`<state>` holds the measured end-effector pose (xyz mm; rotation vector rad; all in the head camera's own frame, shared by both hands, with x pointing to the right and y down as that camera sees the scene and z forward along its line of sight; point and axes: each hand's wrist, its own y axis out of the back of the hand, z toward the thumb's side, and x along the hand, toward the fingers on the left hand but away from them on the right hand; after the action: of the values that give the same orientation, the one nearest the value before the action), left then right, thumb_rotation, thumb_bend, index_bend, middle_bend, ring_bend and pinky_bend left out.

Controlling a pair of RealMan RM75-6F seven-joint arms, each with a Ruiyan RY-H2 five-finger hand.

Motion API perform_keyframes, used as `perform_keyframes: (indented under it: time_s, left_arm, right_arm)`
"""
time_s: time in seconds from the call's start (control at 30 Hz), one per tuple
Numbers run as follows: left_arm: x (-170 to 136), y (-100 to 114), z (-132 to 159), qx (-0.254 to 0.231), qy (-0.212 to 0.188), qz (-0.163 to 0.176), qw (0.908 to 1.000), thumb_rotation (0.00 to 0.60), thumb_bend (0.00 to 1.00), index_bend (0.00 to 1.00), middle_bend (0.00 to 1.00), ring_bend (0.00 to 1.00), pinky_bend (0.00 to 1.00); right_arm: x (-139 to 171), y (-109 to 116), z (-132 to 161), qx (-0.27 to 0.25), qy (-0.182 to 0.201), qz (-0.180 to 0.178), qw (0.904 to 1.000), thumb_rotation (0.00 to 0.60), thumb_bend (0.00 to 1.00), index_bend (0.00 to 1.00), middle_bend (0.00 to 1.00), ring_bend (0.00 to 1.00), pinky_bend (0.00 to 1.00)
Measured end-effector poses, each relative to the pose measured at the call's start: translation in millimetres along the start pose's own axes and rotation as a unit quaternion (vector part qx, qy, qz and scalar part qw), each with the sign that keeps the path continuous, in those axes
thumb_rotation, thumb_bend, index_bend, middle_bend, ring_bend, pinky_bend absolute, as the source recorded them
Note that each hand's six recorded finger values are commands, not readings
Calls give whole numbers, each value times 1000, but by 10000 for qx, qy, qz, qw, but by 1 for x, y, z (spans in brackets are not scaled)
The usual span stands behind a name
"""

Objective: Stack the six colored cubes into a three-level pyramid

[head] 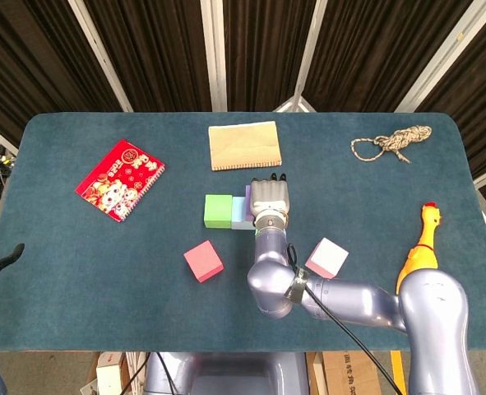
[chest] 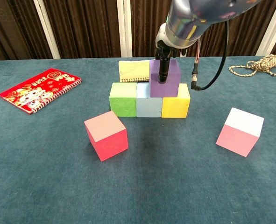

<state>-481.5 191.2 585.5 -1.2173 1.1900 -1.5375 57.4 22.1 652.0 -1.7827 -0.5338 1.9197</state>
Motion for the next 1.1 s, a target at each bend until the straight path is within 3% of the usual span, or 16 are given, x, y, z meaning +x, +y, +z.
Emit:
perform_keyframes:
  time_s: [0.5, 0.83, 0.97, 1.1]
  left_arm:
    - [0, 1, -1, -22, 1, 2, 10000, 600, 203, 150, 7, 0, 34]
    - [1, 1, -1, -68, -15, -24, 10000, 600, 203, 147, 4, 0, 34]
    - [1, 2, -2, -129, -71, -56, 9999, 600, 201, 146, 4, 0, 34]
    - [-1, 5, -1, -195, -133, -55, 9997, 600, 198, 145, 4, 0, 34]
  right_arm:
    - [7, 7, 0, -28, 15, 3, 10000, 600, 354, 133, 169, 0, 0]
    - [29, 16, -2, -32, 165, 62, 9998, 600, 355, 130, 165, 0, 0]
    - [41, 24, -8, -153, 299, -116, 9994, 600, 354, 102, 156, 0, 0]
    - [51, 38, -24, -335, 431, -566, 9969, 600, 354, 78, 137, 0, 0]
